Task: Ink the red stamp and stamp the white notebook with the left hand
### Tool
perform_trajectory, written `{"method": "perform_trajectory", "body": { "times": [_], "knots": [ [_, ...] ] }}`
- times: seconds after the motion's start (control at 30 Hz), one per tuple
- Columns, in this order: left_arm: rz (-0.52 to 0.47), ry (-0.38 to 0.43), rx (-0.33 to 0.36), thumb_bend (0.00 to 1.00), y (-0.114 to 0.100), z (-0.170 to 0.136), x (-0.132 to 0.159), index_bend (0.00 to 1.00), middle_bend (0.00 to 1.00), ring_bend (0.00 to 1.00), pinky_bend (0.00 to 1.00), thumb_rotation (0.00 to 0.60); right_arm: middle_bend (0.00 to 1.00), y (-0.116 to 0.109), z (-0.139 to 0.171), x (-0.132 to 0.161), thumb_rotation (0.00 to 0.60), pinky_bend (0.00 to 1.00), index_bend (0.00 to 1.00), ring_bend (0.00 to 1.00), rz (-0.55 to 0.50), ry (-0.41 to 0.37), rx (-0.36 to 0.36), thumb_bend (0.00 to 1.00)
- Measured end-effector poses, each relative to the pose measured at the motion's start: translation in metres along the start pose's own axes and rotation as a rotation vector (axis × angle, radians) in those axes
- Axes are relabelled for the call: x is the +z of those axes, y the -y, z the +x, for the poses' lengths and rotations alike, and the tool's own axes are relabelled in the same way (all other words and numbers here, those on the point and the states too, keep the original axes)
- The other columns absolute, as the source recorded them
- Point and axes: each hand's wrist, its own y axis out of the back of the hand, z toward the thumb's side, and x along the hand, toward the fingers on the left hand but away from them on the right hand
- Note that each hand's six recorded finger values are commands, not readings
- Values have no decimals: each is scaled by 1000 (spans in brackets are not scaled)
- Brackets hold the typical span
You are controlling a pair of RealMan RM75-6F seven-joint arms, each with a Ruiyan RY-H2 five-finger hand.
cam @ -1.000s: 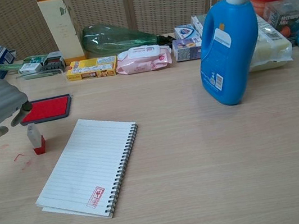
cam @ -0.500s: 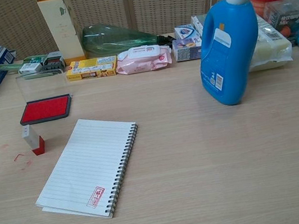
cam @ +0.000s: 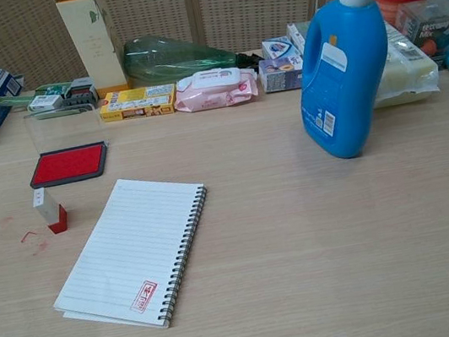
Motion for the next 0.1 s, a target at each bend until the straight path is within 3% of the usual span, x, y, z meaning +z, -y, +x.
{"method": "perform_trajectory", "body": {
  "times": [0.1],
  "knots": [
    [-70,-55,-19,0,6,-17,-12,188,20,96,242,599,0,-2,1,1,520,0,29,0,8,-1,-12,0]
  ]
}}
